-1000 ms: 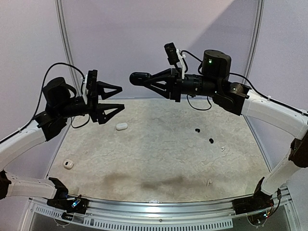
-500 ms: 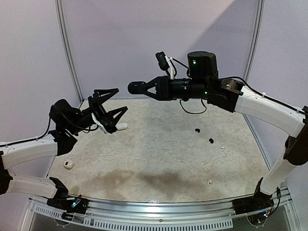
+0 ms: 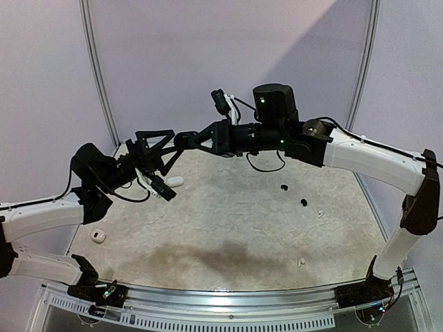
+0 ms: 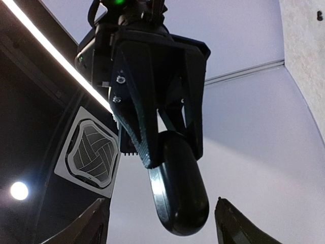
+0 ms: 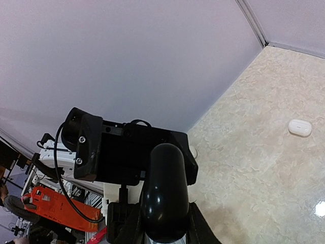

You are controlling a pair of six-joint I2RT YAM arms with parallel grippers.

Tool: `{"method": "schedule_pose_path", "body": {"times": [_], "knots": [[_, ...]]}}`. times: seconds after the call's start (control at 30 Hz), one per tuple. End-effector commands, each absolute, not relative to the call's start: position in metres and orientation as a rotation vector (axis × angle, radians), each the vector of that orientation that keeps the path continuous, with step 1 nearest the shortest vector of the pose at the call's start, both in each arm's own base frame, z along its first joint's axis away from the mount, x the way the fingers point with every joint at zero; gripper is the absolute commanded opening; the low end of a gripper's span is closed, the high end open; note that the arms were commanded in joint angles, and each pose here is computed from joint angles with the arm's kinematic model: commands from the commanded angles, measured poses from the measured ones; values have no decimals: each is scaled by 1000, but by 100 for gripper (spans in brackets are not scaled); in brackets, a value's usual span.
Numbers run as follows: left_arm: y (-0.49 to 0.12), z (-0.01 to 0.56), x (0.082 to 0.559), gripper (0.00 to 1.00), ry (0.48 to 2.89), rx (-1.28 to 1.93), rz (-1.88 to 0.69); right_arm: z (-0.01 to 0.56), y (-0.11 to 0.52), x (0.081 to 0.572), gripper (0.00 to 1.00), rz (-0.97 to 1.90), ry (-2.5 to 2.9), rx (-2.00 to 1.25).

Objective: Insert the wireless bluetooth earbuds into the charging case

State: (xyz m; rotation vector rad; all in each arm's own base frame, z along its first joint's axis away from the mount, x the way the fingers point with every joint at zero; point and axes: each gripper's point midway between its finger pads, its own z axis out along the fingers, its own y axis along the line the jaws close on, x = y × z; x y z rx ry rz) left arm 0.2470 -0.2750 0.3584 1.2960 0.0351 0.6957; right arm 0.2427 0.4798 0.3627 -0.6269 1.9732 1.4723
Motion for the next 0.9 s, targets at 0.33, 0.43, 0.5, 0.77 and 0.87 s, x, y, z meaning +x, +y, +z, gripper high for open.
{"method": "schedule_pose_path", "body": {"times": [0.33,0.43,0.5,0.77,0.87], "knots": [[-284,354,247,24,-11,1321,700,358,494,233,0,1522,1977,-670],[-284,353,244,5,-14,1318,692,356,495,234,0,1520,1986,-664],[-283,352,243,0,-13,1318,684,354,495,235,1,1513,1992,-661],[-275,339,243,0,155,1361,562,370,471,242,63,1342,1935,-664],[-270,321,243,0,326,1463,434,381,455,243,72,1247,1877,-688]]}}
